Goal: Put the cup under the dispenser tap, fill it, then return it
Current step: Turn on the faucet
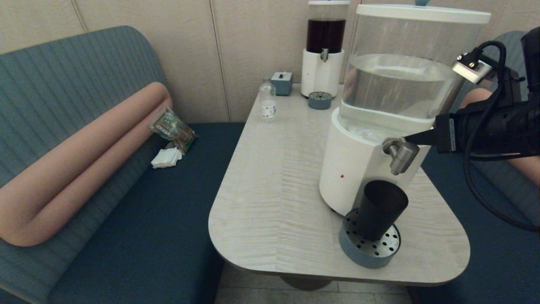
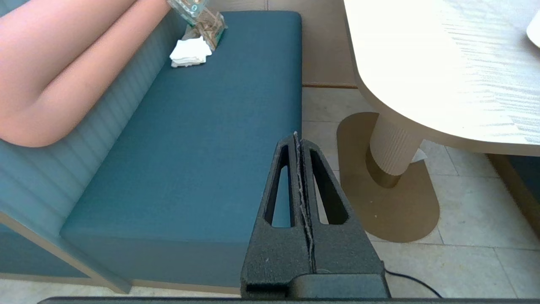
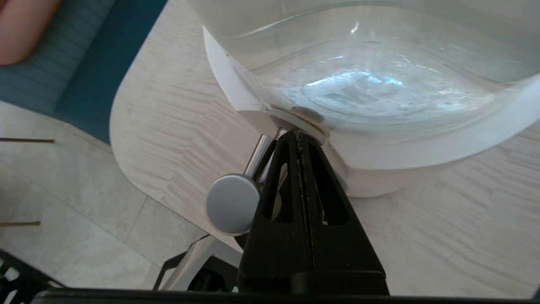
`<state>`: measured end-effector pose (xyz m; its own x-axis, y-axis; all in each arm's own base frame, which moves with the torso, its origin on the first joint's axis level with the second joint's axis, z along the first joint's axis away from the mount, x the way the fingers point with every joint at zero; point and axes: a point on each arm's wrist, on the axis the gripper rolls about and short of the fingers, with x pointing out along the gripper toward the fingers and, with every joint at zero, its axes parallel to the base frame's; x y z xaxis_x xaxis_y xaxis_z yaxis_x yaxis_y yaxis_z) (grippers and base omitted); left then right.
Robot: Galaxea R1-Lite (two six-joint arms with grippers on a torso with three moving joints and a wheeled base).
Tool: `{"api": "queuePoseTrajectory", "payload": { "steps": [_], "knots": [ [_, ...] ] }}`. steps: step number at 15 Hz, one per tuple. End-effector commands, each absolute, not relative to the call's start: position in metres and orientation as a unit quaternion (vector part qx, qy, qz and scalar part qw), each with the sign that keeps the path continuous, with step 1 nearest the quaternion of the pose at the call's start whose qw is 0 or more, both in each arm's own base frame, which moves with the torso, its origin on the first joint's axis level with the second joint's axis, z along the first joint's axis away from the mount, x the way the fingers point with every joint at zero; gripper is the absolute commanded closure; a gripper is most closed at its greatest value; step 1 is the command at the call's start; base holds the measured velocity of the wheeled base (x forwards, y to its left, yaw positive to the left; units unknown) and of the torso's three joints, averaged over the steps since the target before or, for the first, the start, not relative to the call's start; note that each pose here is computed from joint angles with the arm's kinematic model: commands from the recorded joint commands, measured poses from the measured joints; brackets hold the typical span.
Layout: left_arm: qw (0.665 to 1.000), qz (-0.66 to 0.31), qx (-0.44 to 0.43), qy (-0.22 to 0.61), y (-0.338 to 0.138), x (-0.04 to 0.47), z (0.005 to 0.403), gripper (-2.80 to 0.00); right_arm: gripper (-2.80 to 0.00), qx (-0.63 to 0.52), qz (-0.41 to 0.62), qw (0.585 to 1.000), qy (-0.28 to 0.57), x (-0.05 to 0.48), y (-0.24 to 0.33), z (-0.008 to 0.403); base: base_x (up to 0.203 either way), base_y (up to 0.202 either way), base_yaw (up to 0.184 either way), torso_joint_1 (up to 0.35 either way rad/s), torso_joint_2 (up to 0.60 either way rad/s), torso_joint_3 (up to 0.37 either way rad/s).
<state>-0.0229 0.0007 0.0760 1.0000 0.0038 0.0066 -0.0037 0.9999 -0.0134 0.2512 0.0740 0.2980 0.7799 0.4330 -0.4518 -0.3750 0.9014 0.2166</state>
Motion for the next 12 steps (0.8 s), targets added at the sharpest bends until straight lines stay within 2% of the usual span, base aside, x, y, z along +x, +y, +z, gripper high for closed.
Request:
{"api": "queuePoseTrajectory", "payload": {
  "steps": [1, 12],
  "knots": [
    [1.000, 0.002, -0.007, -0.003, 0.0007, -0.0228, 0.0756, 0.00, 0.00, 0.057, 0.222, 0.939, 0.255, 0.2509, 0.0751, 0.2974, 0.000, 0.000, 0.000, 0.000, 0.00, 0.000],
    [1.000, 0.002, -0.007, -0.003, 0.0007, -0.0228, 0.0756, 0.00, 0.00, 0.064, 0.268, 0.930, 0.243, 0.2512, 0.0811, 0.2941, 0.000, 0.000, 0.000, 0.000, 0.00, 0.000]
  ]
}}
